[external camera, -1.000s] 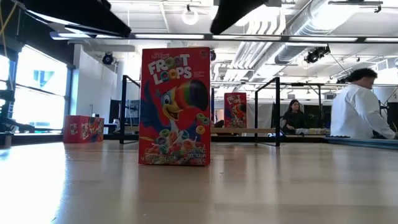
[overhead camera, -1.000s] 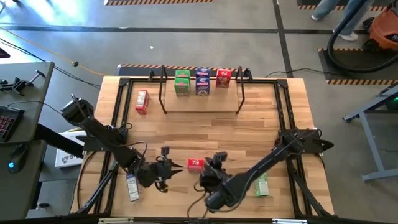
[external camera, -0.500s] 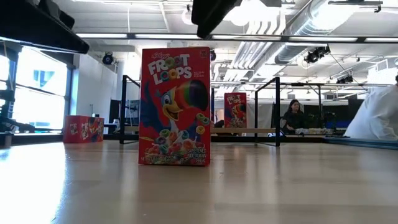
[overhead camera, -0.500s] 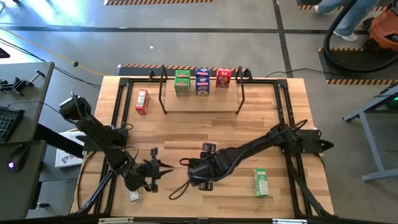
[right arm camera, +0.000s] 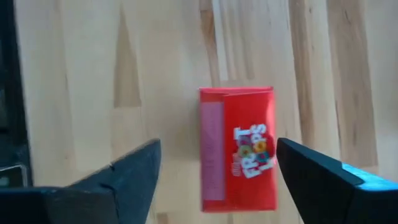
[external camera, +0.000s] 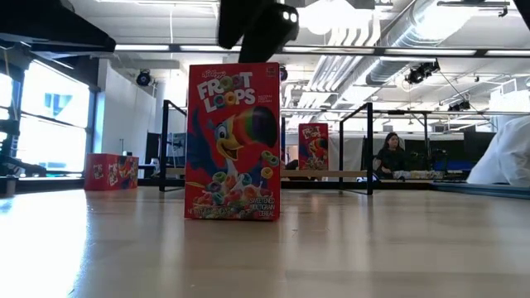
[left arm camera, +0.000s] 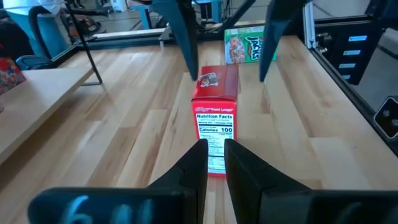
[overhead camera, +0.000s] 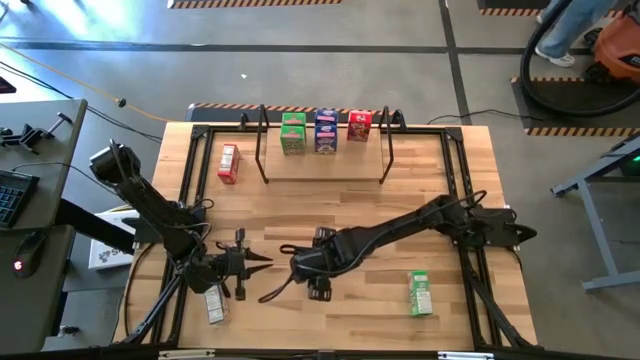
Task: Stack cereal on shelf
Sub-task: Put the bottom red cereal box on the shelf aligned with the red cereal box
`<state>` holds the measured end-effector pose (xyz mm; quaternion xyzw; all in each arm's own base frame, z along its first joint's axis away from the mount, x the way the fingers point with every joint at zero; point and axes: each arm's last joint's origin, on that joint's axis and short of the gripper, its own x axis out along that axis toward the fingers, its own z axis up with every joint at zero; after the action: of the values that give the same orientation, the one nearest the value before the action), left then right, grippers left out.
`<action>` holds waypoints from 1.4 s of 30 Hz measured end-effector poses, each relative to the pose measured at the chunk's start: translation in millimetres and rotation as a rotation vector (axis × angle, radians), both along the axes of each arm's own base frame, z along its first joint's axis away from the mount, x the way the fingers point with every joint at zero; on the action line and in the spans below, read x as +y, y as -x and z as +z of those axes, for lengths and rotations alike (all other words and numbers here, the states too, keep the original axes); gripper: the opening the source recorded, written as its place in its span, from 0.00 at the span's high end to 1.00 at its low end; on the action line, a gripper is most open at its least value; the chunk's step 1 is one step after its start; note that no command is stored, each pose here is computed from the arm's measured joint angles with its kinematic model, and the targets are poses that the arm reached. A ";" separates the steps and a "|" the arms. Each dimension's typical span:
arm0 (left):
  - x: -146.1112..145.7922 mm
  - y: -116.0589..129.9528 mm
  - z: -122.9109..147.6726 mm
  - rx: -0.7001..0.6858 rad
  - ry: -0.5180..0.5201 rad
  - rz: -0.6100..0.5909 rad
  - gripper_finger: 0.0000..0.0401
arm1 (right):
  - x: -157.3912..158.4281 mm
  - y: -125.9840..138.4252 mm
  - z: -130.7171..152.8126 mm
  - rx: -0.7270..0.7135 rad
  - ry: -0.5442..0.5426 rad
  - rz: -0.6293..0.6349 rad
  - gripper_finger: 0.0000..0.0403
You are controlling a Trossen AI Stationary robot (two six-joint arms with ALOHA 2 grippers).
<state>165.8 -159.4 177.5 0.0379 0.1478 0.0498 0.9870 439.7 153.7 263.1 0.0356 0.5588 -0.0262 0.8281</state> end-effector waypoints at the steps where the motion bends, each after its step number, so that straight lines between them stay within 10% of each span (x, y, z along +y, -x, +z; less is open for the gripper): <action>1: 0.1 0.0 -0.1 0.000 -0.002 0.001 0.88 | -1.7 -0.5 -0.8 0.004 0.002 -0.002 0.25; 15: 0.8 -0.2 -0.2 -0.003 -0.009 0.015 0.88 | -12.0 -7.9 -18.8 0.063 0.022 -0.022 0.27; 28: 29.9 -12.9 -16.4 -0.011 0.071 -0.066 0.88 | -13.7 -10.0 -19.4 0.064 0.008 0.018 0.53; 42: 96.2 -11.1 -33.6 -0.202 0.203 -0.131 0.88 | -56.3 7.4 55.2 0.009 0.119 0.116 0.54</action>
<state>176.9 -63.2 143.8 -0.0577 0.0494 -0.0262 0.9968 432.3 97.4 318.4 -0.0463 0.5609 -0.0115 0.8265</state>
